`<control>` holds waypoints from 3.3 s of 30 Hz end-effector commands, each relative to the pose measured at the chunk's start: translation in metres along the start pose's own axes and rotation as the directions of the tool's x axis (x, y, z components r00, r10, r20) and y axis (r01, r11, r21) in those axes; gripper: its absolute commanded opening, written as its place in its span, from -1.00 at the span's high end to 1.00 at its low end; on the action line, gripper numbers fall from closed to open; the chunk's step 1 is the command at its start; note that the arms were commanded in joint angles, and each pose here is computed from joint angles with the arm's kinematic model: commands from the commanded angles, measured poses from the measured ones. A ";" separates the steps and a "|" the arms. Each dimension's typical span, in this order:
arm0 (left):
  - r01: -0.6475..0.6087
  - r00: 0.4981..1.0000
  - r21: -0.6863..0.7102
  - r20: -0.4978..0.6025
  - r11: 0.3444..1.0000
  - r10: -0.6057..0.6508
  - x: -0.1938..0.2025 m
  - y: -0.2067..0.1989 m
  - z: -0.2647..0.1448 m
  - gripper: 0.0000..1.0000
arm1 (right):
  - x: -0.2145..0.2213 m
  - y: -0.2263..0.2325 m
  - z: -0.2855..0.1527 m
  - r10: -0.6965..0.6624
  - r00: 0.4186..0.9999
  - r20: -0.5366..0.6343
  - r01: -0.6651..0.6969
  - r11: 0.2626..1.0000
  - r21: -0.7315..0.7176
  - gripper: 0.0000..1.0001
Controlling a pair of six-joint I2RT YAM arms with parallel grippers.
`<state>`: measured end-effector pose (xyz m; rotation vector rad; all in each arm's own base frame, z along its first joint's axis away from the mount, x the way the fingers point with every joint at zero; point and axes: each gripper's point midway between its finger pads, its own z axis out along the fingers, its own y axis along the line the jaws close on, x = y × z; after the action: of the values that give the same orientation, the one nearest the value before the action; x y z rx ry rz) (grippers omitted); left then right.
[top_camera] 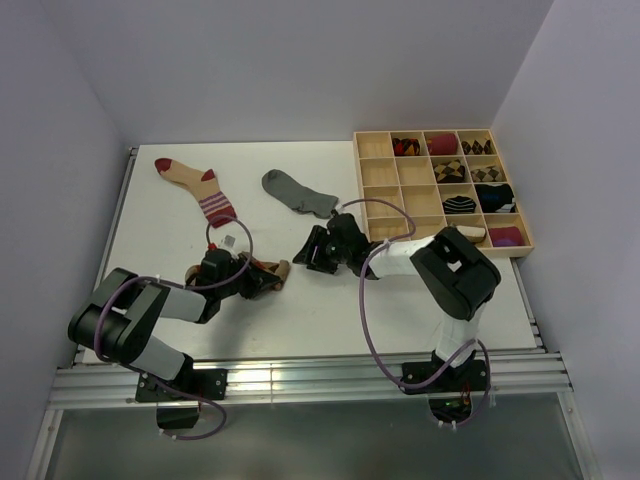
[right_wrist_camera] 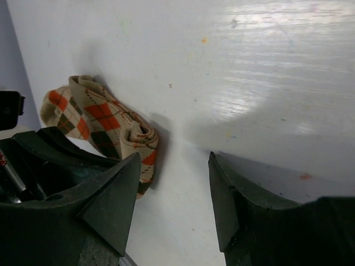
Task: Roll the socks
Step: Roll the sock at the center of the board.
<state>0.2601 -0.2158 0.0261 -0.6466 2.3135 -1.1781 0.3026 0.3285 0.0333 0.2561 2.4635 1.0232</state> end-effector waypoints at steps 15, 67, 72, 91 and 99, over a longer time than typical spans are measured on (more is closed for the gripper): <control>0.108 0.994 -0.105 -0.018 0.989 -0.110 0.015 0.038 -0.009 0.88 | 0.029 0.033 0.033 -0.103 0.984 -0.147 0.081 0.985 -0.150 -0.15; -0.457 0.870 -0.091 0.159 0.885 0.466 -0.065 -0.041 0.003 -0.01 | -0.006 -0.010 -0.001 -0.120 0.992 0.030 0.116 0.989 0.097 1.00; -0.639 0.747 -0.099 0.158 0.763 0.646 -0.042 -0.057 -0.005 -0.11 | -0.005 -0.014 0.003 -0.108 0.994 0.021 0.105 0.988 0.116 1.00; -0.898 0.402 -0.154 0.096 0.412 0.911 0.014 -0.064 0.026 -0.22 | -0.003 -0.009 0.006 -0.103 0.995 0.000 0.102 0.990 0.096 1.00; -0.916 0.365 -0.155 0.058 0.369 0.929 0.026 -0.054 0.032 -0.11 | 0.000 -0.008 0.009 -0.096 0.995 -0.016 0.097 0.992 0.084 1.00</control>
<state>0.2585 -0.2652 0.0330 0.5744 2.1027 -0.4076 0.3020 0.3262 0.0204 0.1548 2.5067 0.8844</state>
